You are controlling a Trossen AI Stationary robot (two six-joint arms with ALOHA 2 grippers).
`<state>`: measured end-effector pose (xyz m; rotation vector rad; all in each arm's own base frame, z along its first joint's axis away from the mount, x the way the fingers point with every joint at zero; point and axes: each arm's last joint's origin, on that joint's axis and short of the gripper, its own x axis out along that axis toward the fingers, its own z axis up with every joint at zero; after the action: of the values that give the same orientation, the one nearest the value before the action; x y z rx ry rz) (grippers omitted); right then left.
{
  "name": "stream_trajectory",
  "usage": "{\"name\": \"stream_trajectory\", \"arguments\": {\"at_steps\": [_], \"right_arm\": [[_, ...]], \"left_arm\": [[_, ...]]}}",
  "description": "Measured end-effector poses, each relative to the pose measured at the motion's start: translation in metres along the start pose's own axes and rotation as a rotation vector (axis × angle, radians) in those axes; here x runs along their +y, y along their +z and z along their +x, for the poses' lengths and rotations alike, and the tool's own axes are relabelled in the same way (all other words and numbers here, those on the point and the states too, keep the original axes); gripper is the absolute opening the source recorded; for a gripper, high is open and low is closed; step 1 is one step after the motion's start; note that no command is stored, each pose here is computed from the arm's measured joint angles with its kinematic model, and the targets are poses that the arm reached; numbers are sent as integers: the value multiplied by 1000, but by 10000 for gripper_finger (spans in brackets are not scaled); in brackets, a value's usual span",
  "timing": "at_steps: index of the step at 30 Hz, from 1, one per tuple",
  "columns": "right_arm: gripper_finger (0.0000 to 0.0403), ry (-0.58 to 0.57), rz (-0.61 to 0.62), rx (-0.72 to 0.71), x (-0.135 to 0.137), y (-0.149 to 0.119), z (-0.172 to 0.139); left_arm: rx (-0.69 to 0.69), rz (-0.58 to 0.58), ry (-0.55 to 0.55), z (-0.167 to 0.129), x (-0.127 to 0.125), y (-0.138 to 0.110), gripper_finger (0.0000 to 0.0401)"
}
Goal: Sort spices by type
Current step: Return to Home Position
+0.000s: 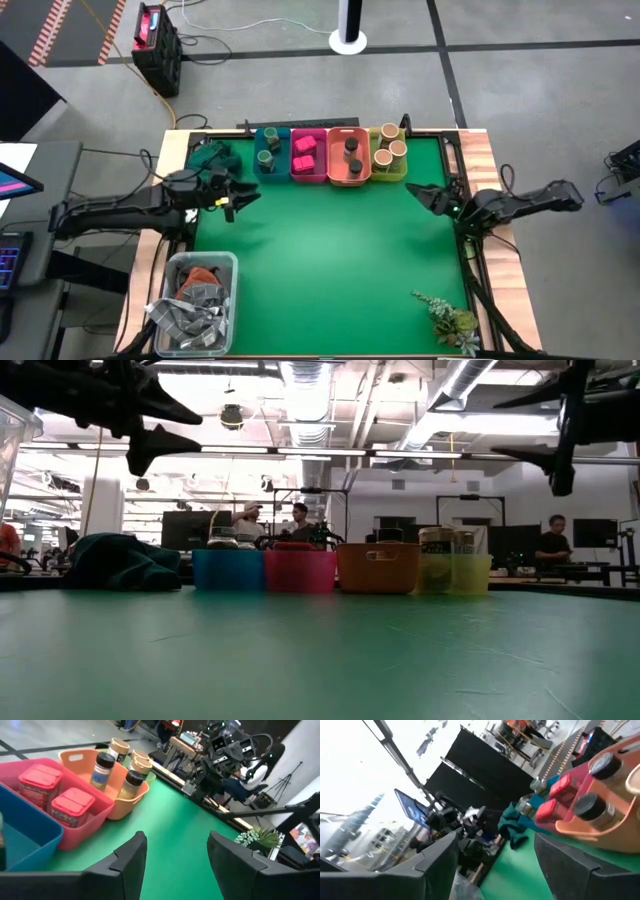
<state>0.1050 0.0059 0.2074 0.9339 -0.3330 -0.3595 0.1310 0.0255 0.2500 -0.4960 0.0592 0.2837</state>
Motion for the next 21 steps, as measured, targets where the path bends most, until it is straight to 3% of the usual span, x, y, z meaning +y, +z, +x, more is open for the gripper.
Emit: {"name": "stream_trajectory", "arguments": {"at_steps": [6, 16, 21], "right_arm": [[281, 26, 11, -73, -6, 18, -14], [281, 8, -78, -100, -8, 29, -11], [281, 42, -148, -154, 3, 48, -13]], "left_arm": [[-21, 22, 65, -4, 8, 3, 179], [-18, 48, 104, -2, 29, 12, 152], [-12, 58, 119, -2, 41, 17, 141]]}}
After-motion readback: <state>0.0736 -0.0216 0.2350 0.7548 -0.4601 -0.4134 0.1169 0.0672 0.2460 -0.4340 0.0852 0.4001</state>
